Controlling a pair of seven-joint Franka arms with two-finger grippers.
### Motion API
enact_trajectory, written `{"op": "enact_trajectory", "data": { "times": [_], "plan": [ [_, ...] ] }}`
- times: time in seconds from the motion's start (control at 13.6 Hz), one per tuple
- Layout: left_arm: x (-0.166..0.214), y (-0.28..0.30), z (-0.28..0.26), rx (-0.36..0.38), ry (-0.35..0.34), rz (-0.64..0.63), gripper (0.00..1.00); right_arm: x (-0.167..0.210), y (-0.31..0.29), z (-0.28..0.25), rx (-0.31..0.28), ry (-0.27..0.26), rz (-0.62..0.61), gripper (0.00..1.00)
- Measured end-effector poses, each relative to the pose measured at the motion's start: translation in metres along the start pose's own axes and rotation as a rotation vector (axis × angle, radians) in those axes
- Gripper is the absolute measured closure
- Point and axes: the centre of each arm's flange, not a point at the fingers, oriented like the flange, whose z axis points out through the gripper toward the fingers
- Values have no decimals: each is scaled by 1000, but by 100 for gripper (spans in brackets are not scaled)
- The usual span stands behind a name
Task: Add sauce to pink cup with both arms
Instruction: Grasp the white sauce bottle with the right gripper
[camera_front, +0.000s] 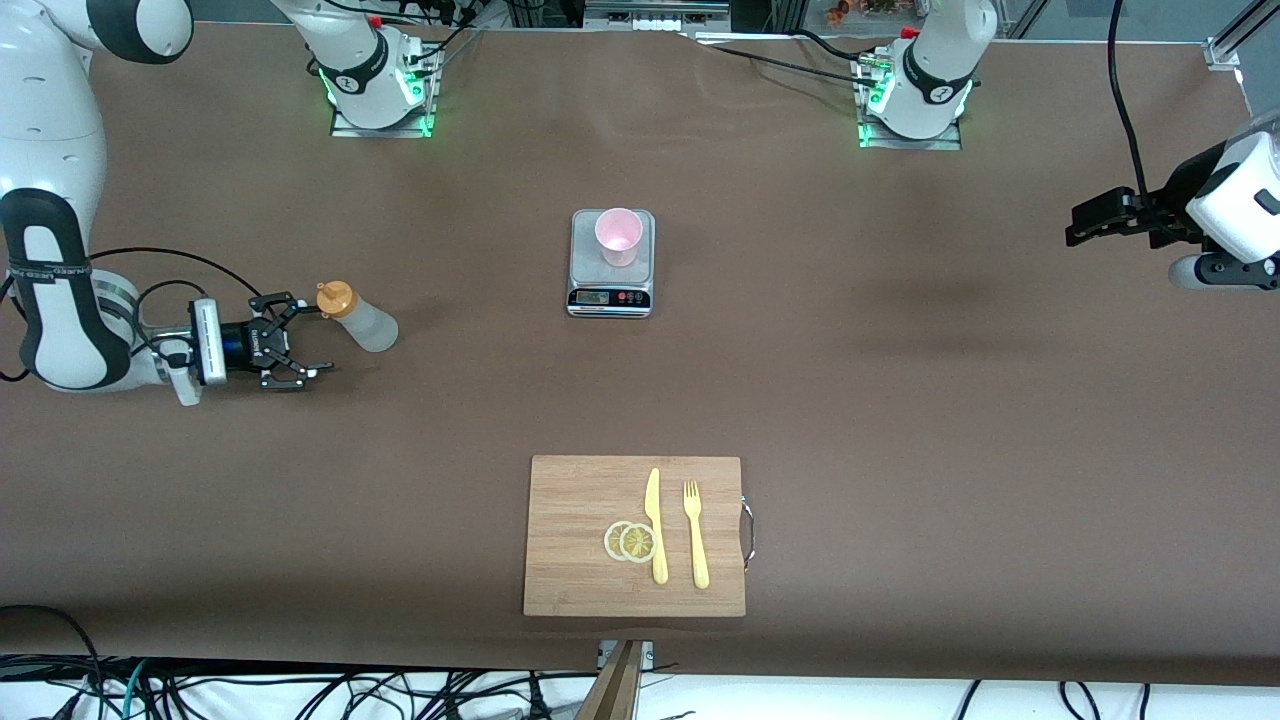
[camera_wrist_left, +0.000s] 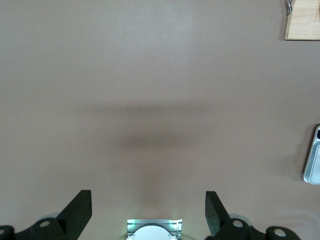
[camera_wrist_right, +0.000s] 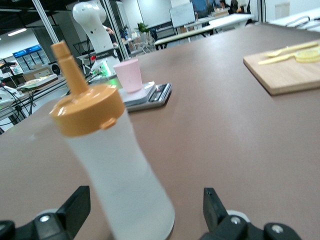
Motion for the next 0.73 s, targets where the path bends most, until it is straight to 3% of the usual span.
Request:
{"op": "enact_trajectory", "data": {
  "times": [0.29, 0.73],
  "plan": [
    [-1, 5, 1, 1, -11, 10, 0, -1, 13, 36, 25, 65, -37, 0],
    [0, 12, 4, 3, -16, 30, 0, -2, 15, 48, 45, 84, -46, 0]
  ]
}}
